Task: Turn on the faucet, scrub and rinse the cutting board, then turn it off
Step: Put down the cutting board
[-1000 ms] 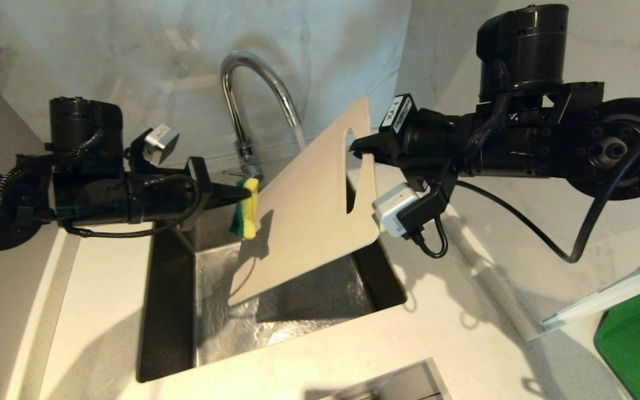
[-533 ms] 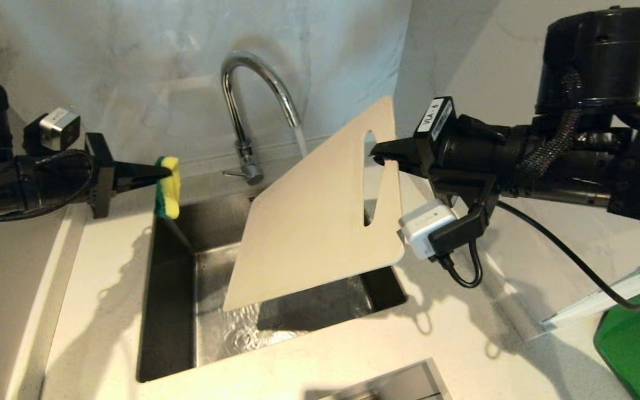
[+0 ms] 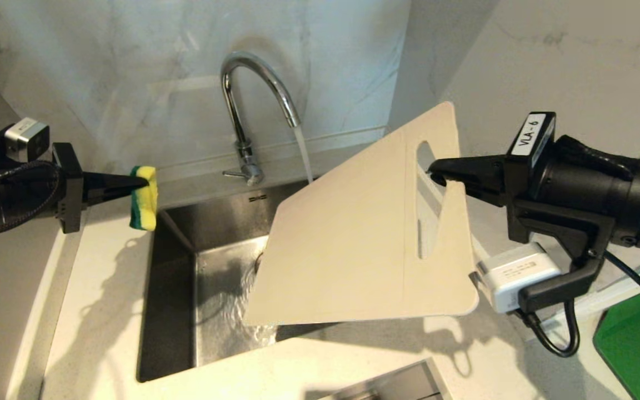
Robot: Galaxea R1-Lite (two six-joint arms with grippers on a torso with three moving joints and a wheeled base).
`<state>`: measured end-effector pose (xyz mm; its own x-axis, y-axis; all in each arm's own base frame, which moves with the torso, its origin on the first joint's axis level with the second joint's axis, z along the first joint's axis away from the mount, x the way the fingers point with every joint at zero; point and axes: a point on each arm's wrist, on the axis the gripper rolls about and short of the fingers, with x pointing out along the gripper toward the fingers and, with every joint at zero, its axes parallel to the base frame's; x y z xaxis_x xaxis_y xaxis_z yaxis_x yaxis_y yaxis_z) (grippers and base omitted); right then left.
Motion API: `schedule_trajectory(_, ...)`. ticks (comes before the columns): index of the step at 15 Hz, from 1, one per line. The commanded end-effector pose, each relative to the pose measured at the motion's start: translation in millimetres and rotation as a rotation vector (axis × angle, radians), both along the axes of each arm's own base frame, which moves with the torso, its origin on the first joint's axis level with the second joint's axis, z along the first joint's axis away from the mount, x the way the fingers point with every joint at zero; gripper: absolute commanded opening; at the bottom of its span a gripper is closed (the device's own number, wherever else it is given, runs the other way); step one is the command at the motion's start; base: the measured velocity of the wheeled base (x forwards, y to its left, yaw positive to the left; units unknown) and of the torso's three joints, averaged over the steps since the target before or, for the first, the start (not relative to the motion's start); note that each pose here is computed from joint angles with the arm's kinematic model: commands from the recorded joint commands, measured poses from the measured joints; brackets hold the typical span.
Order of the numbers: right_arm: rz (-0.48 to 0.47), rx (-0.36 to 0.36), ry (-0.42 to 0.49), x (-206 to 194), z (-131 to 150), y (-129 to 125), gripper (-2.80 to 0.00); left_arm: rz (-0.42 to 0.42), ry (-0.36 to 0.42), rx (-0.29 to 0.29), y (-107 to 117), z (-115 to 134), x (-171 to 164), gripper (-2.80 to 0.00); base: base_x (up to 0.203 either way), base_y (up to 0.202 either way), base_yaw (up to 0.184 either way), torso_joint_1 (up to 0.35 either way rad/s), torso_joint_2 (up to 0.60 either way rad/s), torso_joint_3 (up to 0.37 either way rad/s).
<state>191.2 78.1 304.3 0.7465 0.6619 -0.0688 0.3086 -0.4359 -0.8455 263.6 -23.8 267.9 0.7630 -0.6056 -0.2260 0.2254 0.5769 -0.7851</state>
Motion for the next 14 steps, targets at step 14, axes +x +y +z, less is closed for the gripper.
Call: schedule_trajectory(14,-0.188,0.123,-0.010,-80,-17,-37,-2.80,-0.009,0.022,-0.003,-1,-7,-20,-2.80,0.000,0.000,0.000,0.000,0.00,0.000)
